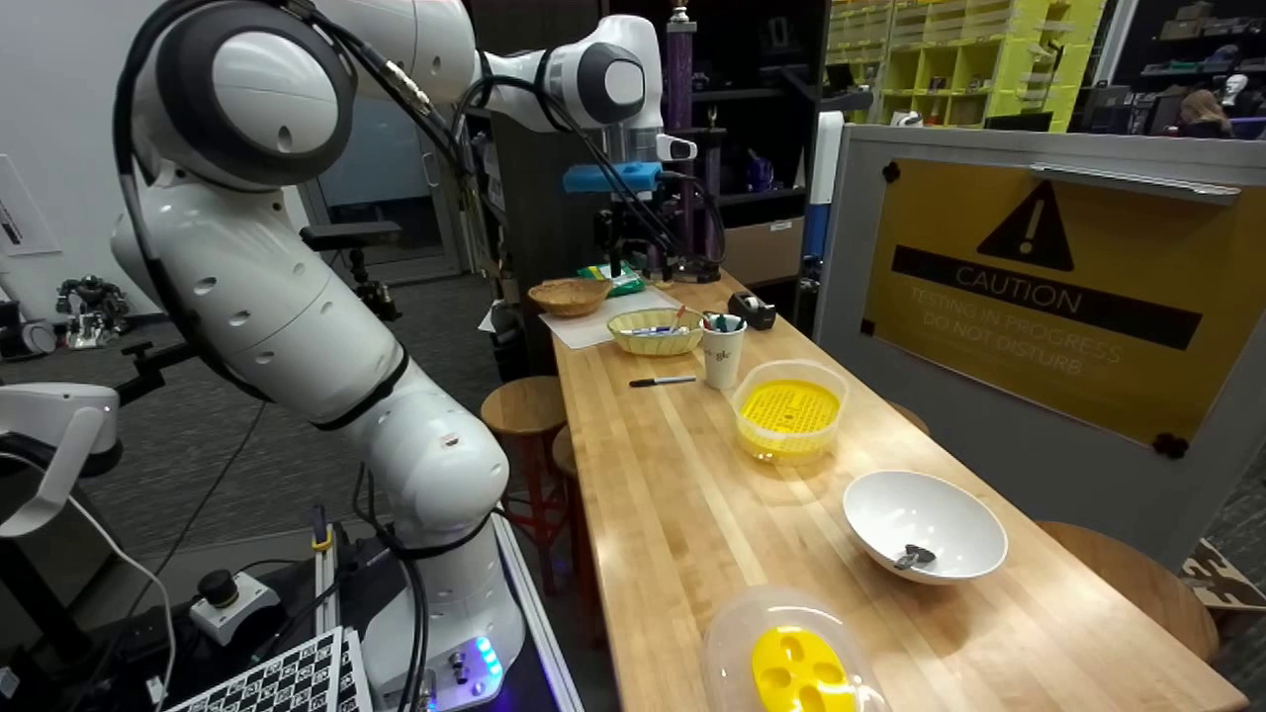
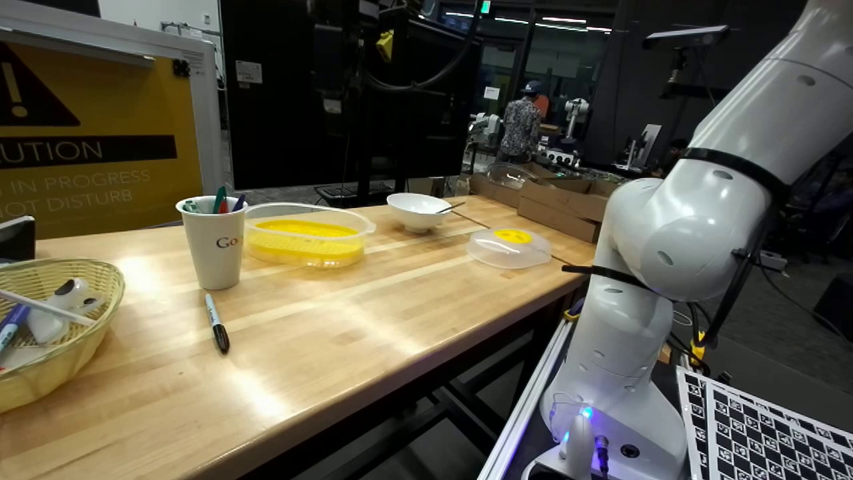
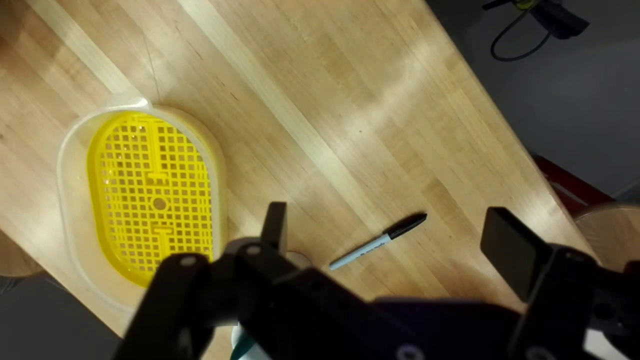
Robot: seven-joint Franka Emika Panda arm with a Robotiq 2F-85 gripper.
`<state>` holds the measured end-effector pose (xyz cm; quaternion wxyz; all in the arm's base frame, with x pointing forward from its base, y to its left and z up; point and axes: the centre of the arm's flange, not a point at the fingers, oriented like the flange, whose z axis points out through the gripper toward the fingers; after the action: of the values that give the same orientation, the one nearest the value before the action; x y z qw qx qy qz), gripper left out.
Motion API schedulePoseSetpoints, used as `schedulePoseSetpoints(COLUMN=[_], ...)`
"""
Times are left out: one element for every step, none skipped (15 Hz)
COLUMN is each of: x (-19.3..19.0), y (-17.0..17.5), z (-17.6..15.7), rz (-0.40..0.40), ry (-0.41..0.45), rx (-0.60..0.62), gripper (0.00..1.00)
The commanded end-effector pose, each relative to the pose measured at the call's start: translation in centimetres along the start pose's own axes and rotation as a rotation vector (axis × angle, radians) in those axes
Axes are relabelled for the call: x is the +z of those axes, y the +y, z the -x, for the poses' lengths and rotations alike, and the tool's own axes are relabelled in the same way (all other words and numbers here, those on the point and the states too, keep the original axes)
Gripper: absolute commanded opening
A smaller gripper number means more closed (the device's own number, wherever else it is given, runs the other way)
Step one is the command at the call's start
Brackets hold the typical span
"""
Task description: Push the cup to the right
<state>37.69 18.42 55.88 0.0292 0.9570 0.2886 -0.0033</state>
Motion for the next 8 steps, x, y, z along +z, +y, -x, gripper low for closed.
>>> schedulePoseSetpoints(x=[0.0, -0.1, -0.1, 0.0, 0.3, 0.6, 0.8, 0.9], y=[-1.2, -1.6, -2.0, -2.4, -3.1, -3.7, -4.3, -4.8], z=[-0.7, -1.0, -1.3, -1.5, -1.7, -1.6, -1.5, -1.6], rz=[0.048, 0.062, 0.069, 0.071, 0.075, 0.076, 0.072, 0.073], ry=[0.021, 0.022, 0.018, 0.013, 0.004, -0.006, -0.017, -0.033], rx=[-0.14, -0.175, -0.19, -0.201, -0.19, -0.197, -0.235, -0.223], gripper=[1.0, 1.0, 1.0, 1.0, 1.0, 1.0, 1.0, 1.0])
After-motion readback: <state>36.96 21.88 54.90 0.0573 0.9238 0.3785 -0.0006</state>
